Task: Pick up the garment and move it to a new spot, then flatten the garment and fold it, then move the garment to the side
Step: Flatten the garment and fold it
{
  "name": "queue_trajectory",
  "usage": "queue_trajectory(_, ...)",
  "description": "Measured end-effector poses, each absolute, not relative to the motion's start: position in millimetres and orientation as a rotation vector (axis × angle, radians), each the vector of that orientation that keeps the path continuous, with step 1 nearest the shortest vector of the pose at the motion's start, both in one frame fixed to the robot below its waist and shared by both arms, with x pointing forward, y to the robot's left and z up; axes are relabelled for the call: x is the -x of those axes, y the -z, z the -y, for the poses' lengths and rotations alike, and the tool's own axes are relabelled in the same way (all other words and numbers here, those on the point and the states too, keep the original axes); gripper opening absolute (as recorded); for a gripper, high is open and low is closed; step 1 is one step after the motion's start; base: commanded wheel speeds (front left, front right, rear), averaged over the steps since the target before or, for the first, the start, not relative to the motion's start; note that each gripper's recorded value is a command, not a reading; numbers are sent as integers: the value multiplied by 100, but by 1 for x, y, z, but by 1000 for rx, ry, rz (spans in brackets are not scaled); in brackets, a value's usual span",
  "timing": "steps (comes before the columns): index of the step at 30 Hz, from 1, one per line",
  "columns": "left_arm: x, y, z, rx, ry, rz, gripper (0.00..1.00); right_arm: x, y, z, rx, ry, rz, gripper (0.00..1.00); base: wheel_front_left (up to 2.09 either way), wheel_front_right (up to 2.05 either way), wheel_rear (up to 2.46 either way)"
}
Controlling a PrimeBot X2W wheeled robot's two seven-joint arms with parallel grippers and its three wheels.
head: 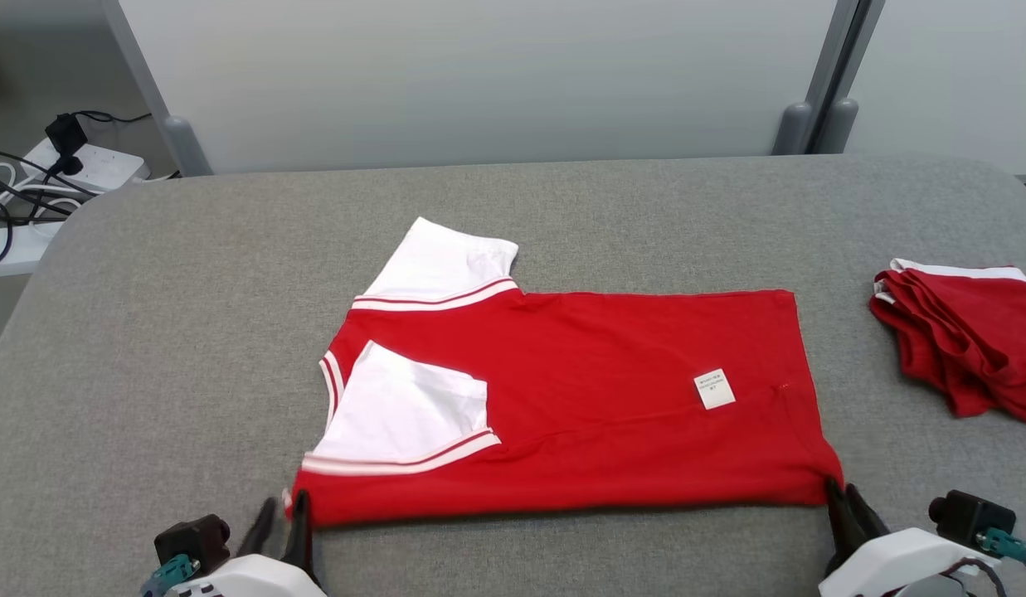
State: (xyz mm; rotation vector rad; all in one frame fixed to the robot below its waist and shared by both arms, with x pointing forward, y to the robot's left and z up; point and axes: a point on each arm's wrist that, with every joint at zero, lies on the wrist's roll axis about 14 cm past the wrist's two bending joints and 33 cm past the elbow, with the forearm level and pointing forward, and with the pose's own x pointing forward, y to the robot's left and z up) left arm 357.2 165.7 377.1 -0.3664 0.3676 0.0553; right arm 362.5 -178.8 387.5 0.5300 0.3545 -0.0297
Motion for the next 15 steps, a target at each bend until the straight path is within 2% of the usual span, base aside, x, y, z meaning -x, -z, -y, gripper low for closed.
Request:
queue_trajectory(5,-361,-380,-179,291,-98,-354,100,-366,-387,204,-492,71,-349,100,0,0,0)
queue_trajectory(9,-369,-392,-184,260,-106,-310,100,-383,-411,226,-432,89,-264,100,0,0,0)
queue_trajectory(15,-380,-411,-183,241,-89,-245,100,-402,-444,232,-362,76,-147,100,0,0,0)
